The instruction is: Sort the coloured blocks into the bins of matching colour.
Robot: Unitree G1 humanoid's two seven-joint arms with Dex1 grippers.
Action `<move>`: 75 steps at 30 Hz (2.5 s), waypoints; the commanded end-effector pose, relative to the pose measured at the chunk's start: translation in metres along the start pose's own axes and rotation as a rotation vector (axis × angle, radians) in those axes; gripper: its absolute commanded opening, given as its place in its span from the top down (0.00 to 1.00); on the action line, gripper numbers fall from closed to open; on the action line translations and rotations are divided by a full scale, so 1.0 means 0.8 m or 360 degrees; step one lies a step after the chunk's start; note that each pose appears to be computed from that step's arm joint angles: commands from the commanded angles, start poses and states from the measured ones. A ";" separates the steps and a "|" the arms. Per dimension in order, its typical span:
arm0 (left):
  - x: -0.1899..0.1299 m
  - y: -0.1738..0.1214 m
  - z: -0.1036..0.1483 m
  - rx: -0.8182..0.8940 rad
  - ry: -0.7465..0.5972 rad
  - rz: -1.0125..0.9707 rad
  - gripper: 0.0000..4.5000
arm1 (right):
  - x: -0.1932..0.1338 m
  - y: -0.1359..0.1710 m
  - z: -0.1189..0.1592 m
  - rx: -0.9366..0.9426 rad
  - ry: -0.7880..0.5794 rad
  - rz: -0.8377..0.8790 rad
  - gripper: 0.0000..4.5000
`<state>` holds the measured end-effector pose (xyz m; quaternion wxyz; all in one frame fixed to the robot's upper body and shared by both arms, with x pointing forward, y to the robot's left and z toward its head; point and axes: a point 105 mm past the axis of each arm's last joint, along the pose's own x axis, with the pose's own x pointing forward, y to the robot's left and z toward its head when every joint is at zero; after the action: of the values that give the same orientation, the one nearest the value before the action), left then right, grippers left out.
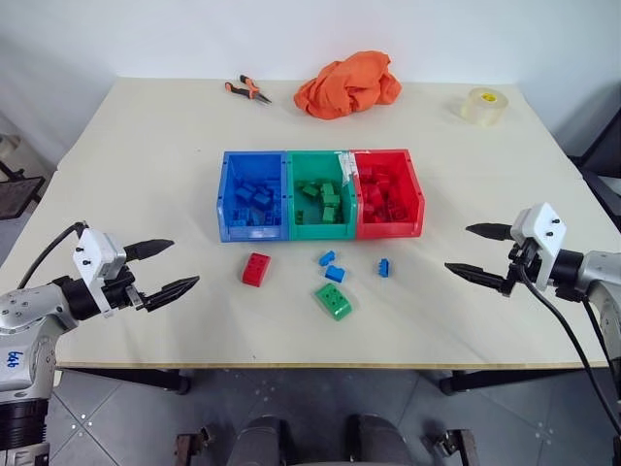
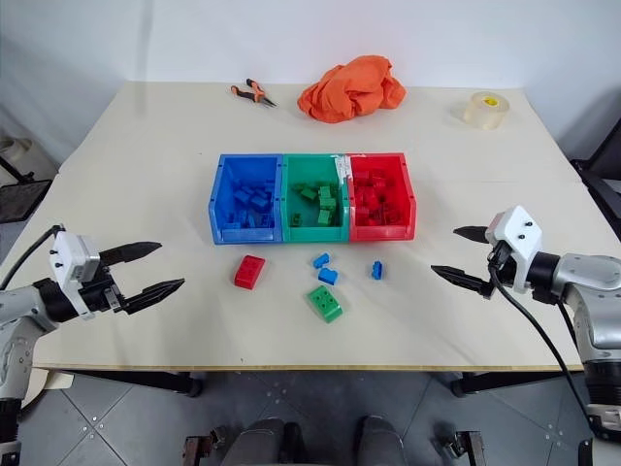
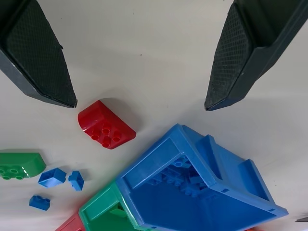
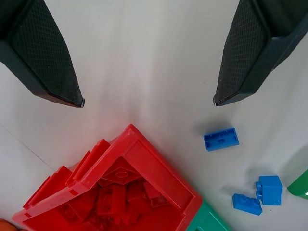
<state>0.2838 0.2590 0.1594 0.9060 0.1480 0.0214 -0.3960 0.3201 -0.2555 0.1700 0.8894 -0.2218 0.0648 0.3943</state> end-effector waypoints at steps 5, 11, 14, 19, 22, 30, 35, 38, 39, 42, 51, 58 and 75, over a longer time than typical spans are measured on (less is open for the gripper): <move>0.016 0.005 0.018 0.0115 -0.0042 0.0011 0.00 | -0.004 -0.005 0.015 -0.0044 -0.0047 -0.0068 0.00; 0.045 -0.009 0.018 0.0082 -0.0044 -0.0127 0.00 | -0.018 0.001 0.002 0.0015 0.0027 -0.0094 0.00; 0.060 -0.031 0.021 0.0037 -0.0120 -0.0372 0.00 | -0.054 0.010 -0.024 0.0044 0.0196 -0.0101 0.00; 0.066 -0.036 0.017 0.0053 -0.0136 -0.0516 0.00 | -0.093 0.020 -0.034 0.0076 0.0331 -0.0113 0.00; 0.069 -0.033 0.018 0.0066 -0.0172 -0.0570 0.00 | -0.101 0.021 -0.032 0.0084 0.0343 -0.0140 0.00; 0.069 -0.033 0.019 0.0103 -0.0227 -0.0588 0.00 | -0.048 0.028 -0.015 0.0145 0.0235 -0.0039 0.00; 0.057 -0.032 0.023 0.0130 -0.0258 -0.0493 0.00 | 0.014 0.039 -0.006 0.0177 0.0143 0.0108 0.00; 0.047 -0.036 0.023 0.0126 -0.0250 -0.0453 0.00 | 0.049 0.041 -0.002 0.0187 0.0105 0.0168 0.00; 0.043 -0.039 0.023 0.0124 -0.0247 -0.0440 0.00 | 0.060 0.042 -0.001 0.0187 0.0098 0.0189 0.00; 0.030 -0.047 0.022 0.0111 -0.0238 -0.0386 0.00 | 0.096 0.048 -0.002 0.0187 0.0085 0.0269 0.00; 0.020 -0.055 0.024 0.0084 -0.0234 -0.0298 0.00 | 0.138 0.055 -0.015 0.0160 0.0103 0.0340 0.00; 0.021 -0.054 0.024 0.0082 -0.0235 -0.0290 0.00 | 0.133 0.061 -0.025 0.0099 0.0121 0.0363 0.28; 0.032 -0.047 0.025 0.0110 -0.0265 -0.0334 0.00 | 0.129 0.043 0.074 0.0079 -0.0241 0.0204 0.68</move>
<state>0.2714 0.2103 0.1567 0.8552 0.1316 -0.0333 -0.5002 0.3587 -0.1508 0.1518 0.8657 -0.1787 0.0607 0.4637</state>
